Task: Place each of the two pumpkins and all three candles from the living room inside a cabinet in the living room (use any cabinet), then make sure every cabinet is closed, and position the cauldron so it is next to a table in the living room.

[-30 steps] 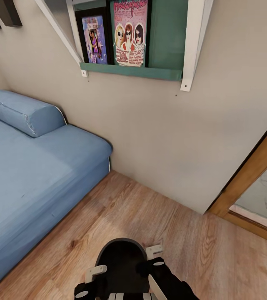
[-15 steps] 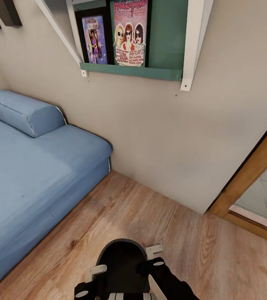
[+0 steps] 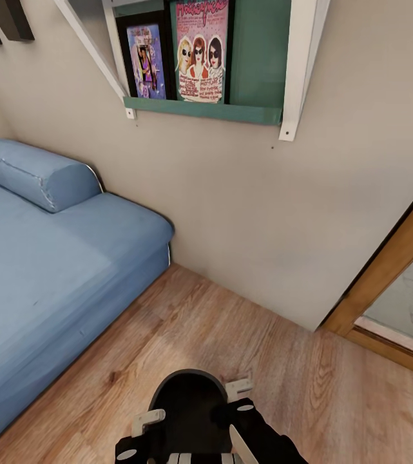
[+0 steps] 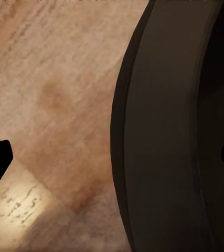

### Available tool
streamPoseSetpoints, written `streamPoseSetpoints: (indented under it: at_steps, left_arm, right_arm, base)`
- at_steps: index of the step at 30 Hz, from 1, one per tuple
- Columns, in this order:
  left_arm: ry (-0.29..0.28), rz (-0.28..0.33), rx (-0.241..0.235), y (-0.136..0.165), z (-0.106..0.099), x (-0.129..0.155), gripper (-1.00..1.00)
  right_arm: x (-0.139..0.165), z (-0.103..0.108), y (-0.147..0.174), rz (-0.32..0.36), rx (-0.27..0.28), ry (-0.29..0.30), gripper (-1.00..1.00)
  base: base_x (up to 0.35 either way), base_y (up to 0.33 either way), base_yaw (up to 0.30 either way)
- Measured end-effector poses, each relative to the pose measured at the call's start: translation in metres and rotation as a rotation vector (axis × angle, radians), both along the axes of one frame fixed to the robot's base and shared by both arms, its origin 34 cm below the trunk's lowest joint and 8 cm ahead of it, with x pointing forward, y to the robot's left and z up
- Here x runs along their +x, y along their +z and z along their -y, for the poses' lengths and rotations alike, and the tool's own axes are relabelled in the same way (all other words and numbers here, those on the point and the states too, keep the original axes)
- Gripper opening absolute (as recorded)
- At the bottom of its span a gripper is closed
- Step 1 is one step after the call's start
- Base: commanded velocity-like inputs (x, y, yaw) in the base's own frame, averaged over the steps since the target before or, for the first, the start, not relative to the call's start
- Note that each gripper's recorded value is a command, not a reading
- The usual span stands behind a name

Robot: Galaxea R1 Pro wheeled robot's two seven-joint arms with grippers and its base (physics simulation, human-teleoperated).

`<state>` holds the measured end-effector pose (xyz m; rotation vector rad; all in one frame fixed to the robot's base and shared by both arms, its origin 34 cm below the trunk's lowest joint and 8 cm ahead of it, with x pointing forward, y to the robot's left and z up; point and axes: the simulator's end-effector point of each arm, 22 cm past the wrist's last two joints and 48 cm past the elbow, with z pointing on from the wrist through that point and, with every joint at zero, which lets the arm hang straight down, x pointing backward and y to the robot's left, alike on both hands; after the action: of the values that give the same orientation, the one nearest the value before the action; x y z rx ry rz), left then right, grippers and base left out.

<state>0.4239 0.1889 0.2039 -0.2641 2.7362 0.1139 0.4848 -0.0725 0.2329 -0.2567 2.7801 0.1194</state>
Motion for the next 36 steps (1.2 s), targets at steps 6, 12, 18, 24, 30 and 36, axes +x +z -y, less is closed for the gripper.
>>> streamPoseSetpoints:
  at_steps: [6, 12, 18, 24, 30, 36]
  left_arm:
    - [0.0, 0.001, 0.0, 0.0003, 0.0001, 0.0005, 1.0]
    - [0.0, 0.001, -0.001, 0.0003, 0.0003, 0.0005, 1.0]
    - [0.001, 0.0, -0.001, 0.0001, 0.0001, 0.0001, 1.0]
    - [0.001, 0.0, -0.001, 0.0001, 0.0001, 0.0002, 1.0]
    - [0.0, 0.0, -0.001, 0.0002, -0.0002, 0.0003, 1.0]
    - [0.0, 0.0, -0.001, 0.0002, -0.0004, 0.0004, 1.0]
  right_arm:
    - [-0.0001, -0.0002, 0.0, 0.0, 0.0, 0.0, 1.0]
    - [-0.0003, 0.0, -0.0001, 0.0, 0.0, 0.0, 1.0]
    - [0.0001, 0.0, 0.0, 0.0, 0.0, 0.0, 1.0]
    - [-0.0001, -0.0001, 0.0, 0.0, 0.0, 0.0, -1.0]
    - [0.0004, 0.0043, -0.0008, 0.004, -0.025, 0.02, -1.0]
    - [0.0005, 0.0058, -0.001, 0.006, -0.033, 0.025, -1.0]
  base:
    - [0.0, 0.0, 0.0]
    - [0.0, 0.0, 0.0]
    - [0.0, 0.0, 0.0]
    - [0.0, 0.0, 0.0]
    - [0.0, 0.0, 0.0]
    - [0.0, 0.0, 0.0]
